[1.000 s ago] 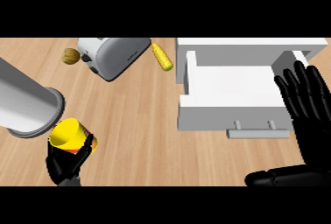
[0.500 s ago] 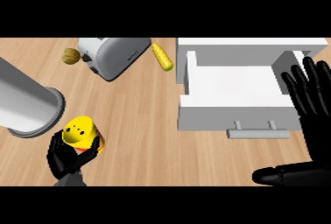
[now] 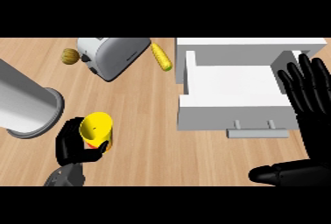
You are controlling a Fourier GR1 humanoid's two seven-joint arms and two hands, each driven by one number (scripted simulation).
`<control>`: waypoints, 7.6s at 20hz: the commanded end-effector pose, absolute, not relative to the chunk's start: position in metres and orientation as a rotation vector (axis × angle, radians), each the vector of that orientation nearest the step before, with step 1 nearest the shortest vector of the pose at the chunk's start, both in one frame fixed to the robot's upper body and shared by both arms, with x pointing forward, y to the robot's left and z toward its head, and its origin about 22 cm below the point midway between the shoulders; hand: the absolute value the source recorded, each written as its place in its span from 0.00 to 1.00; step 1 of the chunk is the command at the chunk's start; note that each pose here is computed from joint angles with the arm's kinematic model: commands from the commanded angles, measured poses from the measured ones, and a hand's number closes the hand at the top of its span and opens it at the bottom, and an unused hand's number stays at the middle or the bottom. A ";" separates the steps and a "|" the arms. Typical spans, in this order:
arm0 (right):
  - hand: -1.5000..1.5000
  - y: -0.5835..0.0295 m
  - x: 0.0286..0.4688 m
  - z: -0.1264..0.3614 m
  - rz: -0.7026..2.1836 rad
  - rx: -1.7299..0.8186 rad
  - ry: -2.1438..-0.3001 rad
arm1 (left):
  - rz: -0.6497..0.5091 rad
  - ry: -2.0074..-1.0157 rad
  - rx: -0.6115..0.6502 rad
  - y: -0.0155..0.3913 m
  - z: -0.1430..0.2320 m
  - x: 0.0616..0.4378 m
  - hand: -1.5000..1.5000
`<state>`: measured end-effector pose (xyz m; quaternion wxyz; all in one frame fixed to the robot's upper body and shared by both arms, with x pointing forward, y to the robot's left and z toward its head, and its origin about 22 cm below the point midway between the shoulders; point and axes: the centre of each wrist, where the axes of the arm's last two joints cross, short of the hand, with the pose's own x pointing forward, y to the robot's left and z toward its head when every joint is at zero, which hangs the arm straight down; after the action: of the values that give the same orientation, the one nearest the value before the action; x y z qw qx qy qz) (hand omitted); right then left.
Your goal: Pick up the cup, place it into the drawer and close the drawer
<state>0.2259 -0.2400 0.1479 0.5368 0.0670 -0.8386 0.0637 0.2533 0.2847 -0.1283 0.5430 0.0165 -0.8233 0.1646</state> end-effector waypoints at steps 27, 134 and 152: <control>0.00 -0.242 0.210 0.141 0.123 0.145 -1.984 | 0.059 -2.119 -0.375 0.162 0.125 0.348 1.00; 1.00 -0.235 0.265 0.064 1.183 -0.386 -1.709 | 0.175 -1.881 -0.250 0.285 0.074 0.301 0.00; 0.00 -0.216 0.352 -0.024 1.249 -0.445 -1.543 | 0.186 -1.879 -0.250 0.351 0.058 0.262 0.00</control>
<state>0.3399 -0.2161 -0.0043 0.5207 -0.1868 -0.6458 0.5263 0.2679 0.3310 0.0520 0.5775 -0.1089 -0.8046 0.0850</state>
